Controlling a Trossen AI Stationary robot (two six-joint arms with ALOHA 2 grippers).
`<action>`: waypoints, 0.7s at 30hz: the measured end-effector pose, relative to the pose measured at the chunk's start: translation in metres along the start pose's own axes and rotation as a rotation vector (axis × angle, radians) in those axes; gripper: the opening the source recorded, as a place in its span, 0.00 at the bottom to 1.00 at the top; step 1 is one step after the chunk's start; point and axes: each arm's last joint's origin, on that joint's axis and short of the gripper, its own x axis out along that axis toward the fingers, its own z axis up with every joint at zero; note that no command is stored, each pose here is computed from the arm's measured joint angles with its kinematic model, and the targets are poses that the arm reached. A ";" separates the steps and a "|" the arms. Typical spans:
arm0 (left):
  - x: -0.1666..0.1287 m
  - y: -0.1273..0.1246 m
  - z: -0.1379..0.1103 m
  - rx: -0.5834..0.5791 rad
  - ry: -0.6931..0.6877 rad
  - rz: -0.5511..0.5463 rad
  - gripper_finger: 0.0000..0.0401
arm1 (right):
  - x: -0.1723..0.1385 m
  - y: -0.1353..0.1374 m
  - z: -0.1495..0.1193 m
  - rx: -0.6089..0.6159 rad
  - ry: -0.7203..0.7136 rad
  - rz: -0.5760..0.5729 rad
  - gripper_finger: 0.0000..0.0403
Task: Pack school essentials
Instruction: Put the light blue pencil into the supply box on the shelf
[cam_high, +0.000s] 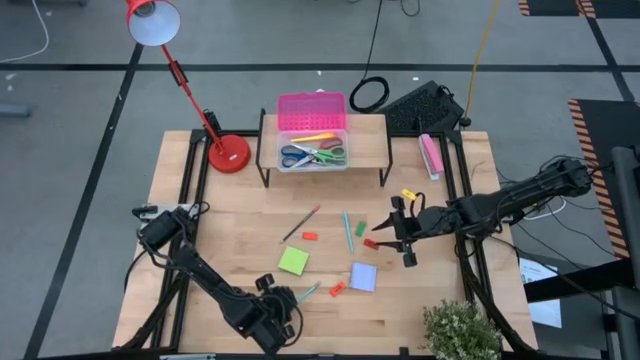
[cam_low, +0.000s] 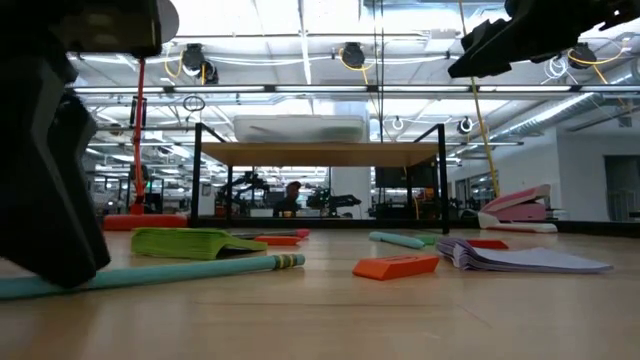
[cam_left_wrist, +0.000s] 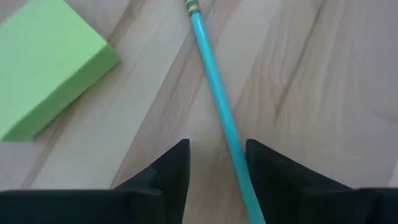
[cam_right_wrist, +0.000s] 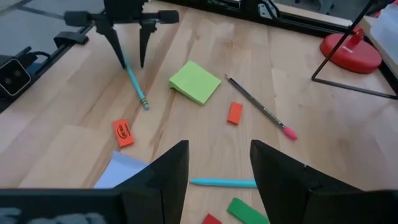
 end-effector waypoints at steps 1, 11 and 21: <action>0.001 0.001 -0.001 -0.001 0.001 0.002 0.35 | -0.001 0.000 0.000 0.000 -0.001 0.000 0.41; 0.008 0.009 -0.010 0.048 0.023 0.003 0.17 | -0.002 0.000 0.000 -0.002 0.005 0.000 0.41; 0.006 0.014 -0.001 0.209 0.041 -0.009 0.03 | -0.002 0.000 -0.001 -0.001 0.005 0.000 0.41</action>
